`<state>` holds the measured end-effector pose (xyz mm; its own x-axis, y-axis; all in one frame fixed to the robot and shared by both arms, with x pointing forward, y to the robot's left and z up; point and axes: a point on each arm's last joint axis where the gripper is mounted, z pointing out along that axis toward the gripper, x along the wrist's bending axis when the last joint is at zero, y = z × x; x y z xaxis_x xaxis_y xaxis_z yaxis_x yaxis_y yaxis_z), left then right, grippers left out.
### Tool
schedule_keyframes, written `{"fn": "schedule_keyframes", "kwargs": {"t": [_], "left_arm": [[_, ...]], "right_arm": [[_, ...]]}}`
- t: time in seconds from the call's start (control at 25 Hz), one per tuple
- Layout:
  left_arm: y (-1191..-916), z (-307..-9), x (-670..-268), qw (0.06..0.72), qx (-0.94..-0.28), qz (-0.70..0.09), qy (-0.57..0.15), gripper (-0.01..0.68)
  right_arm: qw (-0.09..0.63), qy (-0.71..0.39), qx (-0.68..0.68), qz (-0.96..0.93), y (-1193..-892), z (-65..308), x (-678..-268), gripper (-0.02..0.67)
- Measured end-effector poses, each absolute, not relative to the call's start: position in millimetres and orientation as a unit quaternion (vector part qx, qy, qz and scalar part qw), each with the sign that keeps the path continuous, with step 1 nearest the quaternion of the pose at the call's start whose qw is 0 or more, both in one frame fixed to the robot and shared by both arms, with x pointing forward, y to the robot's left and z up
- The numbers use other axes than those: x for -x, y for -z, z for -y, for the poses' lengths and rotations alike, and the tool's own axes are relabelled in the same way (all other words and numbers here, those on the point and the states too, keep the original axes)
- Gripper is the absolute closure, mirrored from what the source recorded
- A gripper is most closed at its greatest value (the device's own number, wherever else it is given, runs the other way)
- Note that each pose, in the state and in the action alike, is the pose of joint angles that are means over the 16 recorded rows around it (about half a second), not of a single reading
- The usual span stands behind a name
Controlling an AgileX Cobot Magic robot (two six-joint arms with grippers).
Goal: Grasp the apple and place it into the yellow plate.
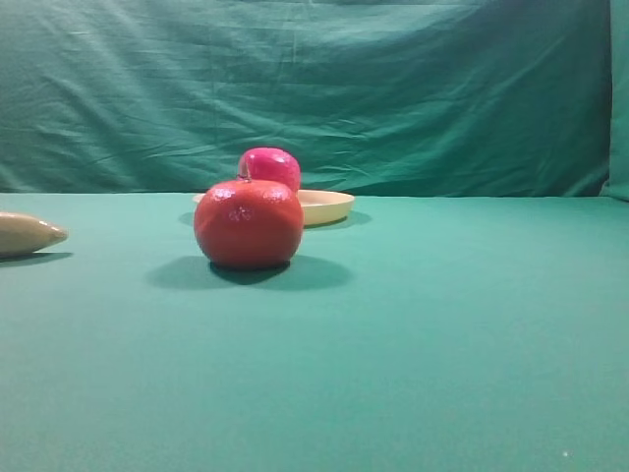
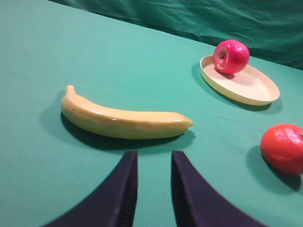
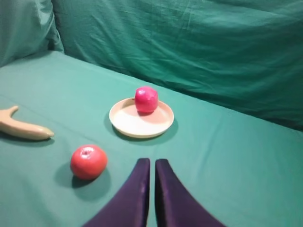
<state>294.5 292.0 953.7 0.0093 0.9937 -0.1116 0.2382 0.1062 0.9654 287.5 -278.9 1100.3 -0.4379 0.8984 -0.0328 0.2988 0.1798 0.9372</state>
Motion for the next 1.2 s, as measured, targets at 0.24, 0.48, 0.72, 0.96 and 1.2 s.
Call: {"fn": "schedule_keyframes", "kwargs": {"t": [0.24,0.48,0.72,0.96,1.2], "left_arm": [[-954,-292,-294,0.469,-0.534,-0.577,-0.403,0.516],[-954,-292,-294,0.469,-0.534,-0.577,-0.403,0.516],[-954,-292,-294,0.469,-0.534,-0.577,-0.403,0.516],[-954,-292,-294,0.469,-0.534,-0.577,-0.403,0.516],[-954,-292,-294,0.469,-0.534,-0.577,-0.403,0.516]], "right_arm": [[0.338,-0.479,-0.436,-0.683,-1076,280,-292,0.649],[0.380,-0.483,-0.456,-0.644,-1046,286,-291,0.649],[0.421,-0.471,-0.488,-0.602,-1010,293,-289,0.649],[0.442,-0.457,-0.511,-0.578,-978,296,-291,0.649],[0.442,-0.442,-0.527,-0.575,-957,298,-292,0.649]]}}
